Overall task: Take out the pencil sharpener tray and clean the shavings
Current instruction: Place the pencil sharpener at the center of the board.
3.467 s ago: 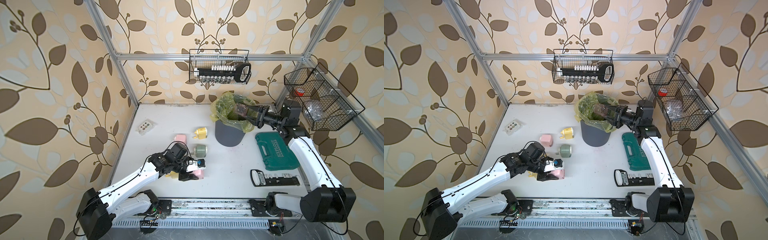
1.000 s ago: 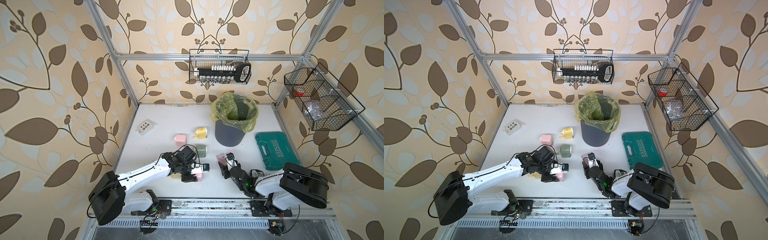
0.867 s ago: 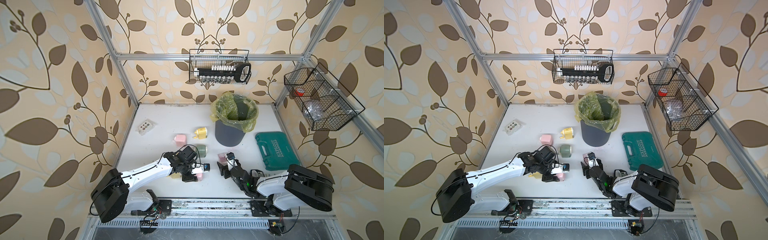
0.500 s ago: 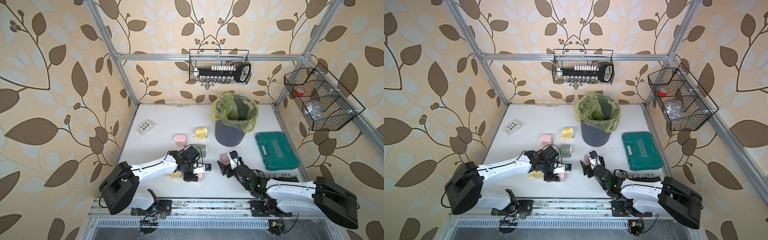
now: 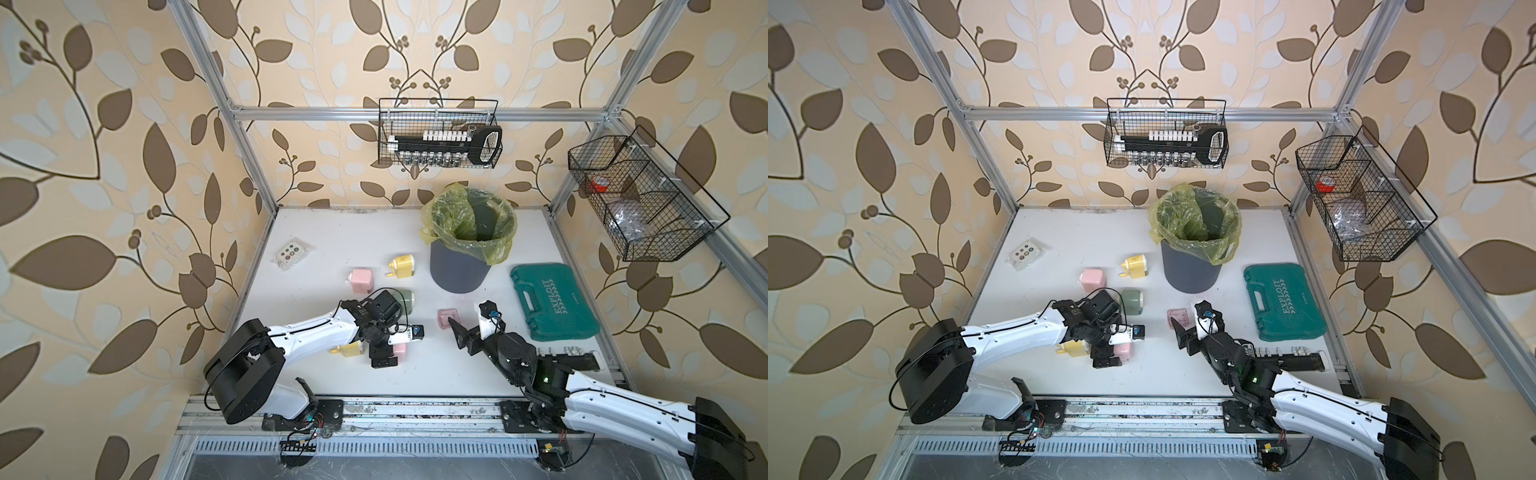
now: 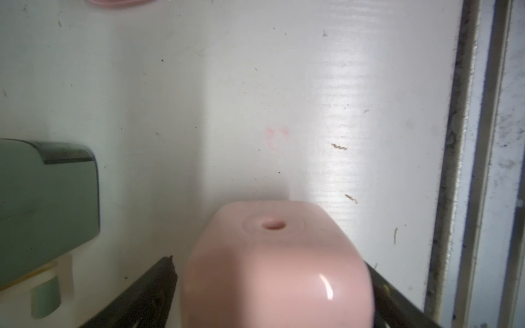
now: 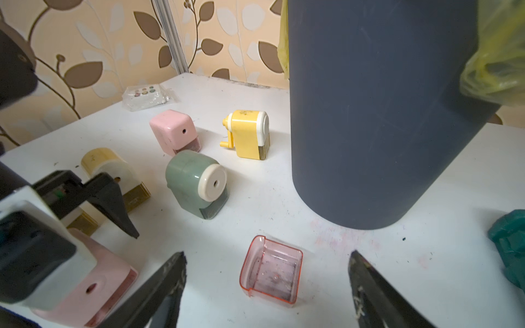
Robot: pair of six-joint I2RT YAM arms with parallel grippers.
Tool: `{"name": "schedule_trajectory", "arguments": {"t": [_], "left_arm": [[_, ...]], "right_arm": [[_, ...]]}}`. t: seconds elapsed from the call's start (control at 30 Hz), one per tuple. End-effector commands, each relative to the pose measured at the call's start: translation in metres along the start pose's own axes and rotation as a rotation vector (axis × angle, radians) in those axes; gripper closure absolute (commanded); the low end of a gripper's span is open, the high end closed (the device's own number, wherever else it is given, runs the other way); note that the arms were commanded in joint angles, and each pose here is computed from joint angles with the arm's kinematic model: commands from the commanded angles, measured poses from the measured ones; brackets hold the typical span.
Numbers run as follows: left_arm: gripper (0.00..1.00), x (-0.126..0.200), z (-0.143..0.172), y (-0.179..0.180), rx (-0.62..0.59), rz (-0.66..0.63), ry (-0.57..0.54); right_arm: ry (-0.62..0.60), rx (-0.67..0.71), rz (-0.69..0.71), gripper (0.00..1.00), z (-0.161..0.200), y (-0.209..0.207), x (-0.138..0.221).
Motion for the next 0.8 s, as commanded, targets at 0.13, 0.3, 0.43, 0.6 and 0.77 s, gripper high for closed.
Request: {"name": "schedule_trajectory", "arguments": {"t": [0.13,0.3,0.43,0.6,0.77], "left_arm": [[0.01,0.01,-0.015,0.004,-0.012,-0.038,-0.049],[0.01,0.022,-0.017,-0.001,-0.014,-0.027,-0.068],[0.01,0.041,-0.022,0.001,-0.024,-0.08,-0.121],[0.01,0.069,-0.022,0.001,-0.038,-0.176,-0.234],[0.01,0.106,-0.031,0.013,0.032,-0.274,-0.415]], "right_arm": [[0.025,0.033,0.008,0.14,-0.007,-0.003,0.001],[0.036,0.049,0.001,0.15,-0.01,-0.003,0.003],[0.027,0.057,-0.001,0.15,-0.014,-0.005,0.007],[0.023,0.066,0.007,0.15,-0.016,-0.008,0.01],[0.018,0.083,0.013,0.16,-0.02,-0.011,0.012]]}}
Point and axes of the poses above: each gripper's point midway between its finger pads, its own x axis back along the fingers, its own y axis along the line the jaws close on, z = x × y, the point moved 3 cm from there along x, back along the fingers, and after that the axes turned 13 degrees about x, right-handed, at the moved point
